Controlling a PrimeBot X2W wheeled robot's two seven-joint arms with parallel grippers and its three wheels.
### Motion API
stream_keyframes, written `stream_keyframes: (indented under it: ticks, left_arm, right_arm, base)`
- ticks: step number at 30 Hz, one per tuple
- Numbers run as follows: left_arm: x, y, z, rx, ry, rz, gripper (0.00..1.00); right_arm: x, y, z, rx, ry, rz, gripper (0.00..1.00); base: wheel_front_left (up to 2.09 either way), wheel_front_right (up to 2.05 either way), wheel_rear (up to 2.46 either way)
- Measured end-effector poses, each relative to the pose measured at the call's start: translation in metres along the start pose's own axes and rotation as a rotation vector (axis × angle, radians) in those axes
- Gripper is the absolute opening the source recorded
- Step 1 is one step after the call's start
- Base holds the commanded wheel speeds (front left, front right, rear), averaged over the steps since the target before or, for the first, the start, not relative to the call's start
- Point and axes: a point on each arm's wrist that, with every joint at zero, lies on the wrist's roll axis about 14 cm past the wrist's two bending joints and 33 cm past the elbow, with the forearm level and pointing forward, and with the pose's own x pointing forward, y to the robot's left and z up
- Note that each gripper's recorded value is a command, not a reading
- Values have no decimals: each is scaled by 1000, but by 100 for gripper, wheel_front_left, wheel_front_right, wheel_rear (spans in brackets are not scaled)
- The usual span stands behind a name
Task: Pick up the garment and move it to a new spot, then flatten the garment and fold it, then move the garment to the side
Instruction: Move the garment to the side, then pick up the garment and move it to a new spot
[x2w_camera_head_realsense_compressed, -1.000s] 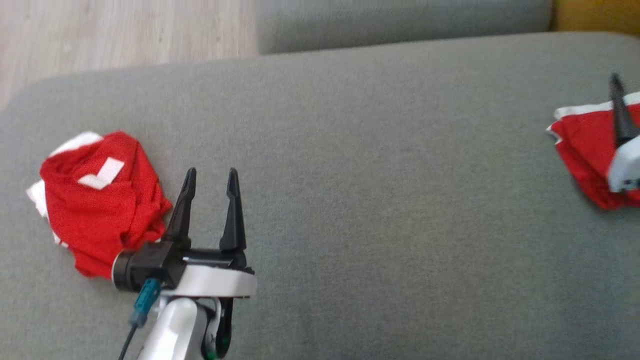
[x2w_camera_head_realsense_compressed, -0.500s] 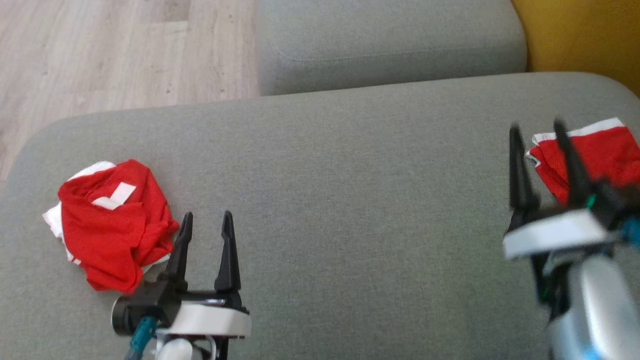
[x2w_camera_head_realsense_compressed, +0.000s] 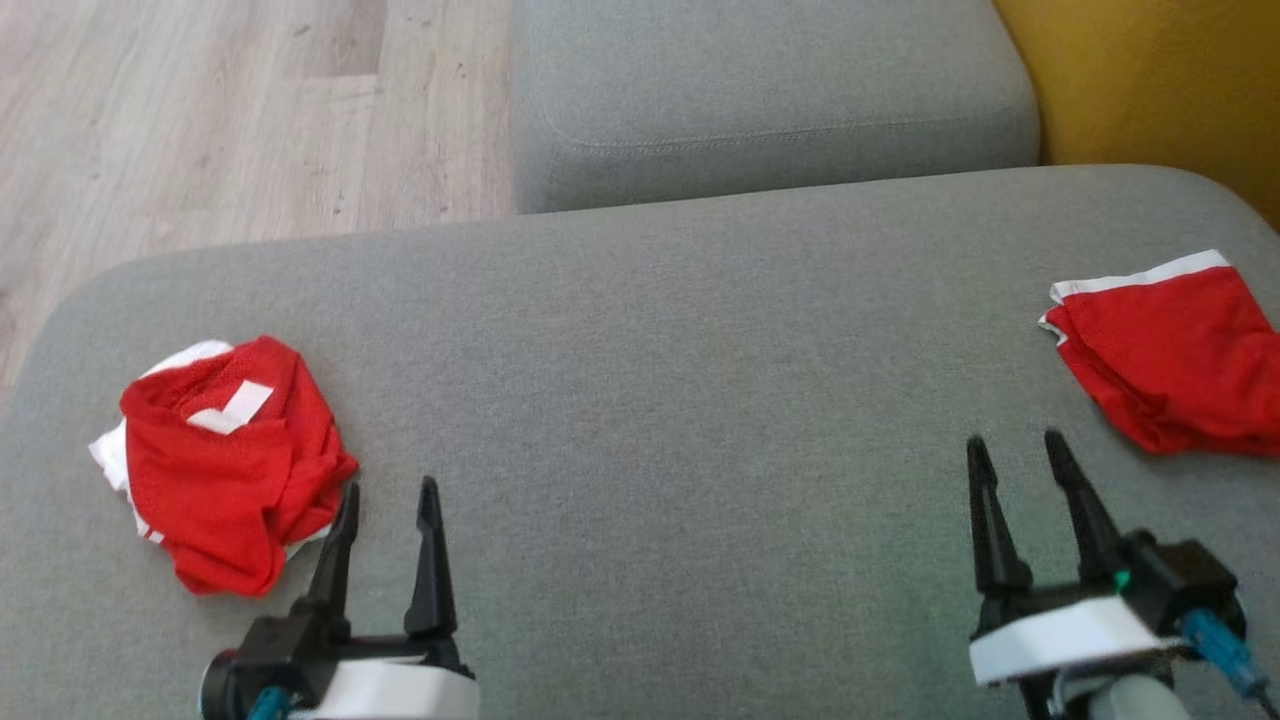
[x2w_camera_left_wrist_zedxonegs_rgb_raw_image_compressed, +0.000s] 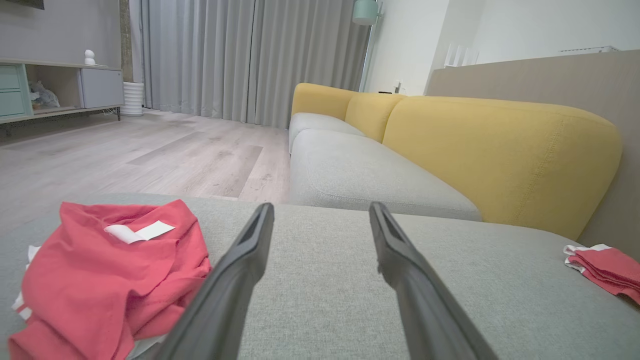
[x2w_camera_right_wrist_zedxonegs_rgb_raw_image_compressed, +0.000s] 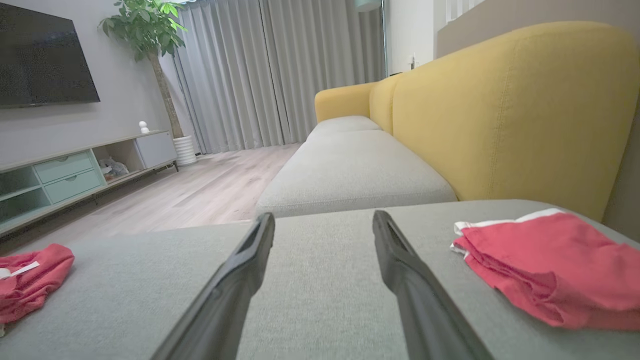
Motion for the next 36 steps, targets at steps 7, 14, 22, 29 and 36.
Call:
stream_keyframes:
  ticks: [7,14,22,29,36]
  left_arm:
    - [0,4,2,2,-6,16,100]
    - [0,3,1,2,-4,12,100]
    - [-3,8,2,2,-7,30,100]
    - [-13,27,7,8,-23,95,100]
    - [-31,57,16,25,-51,194,100]
  right_arm:
    - [-10,-3,-7,28,18,-19,100]
    - [-10,-4,-4,36,9,-24,100]
    - [-5,7,-5,37,11,13,100]
    - [6,43,-5,45,14,126,100]
    - [13,84,-9,77,29,253,100]
  base:
    - [0,0,0]
    - [0,0,0]
    - [0,0,0]
    - [0,0,0]
    - [0,0,0]
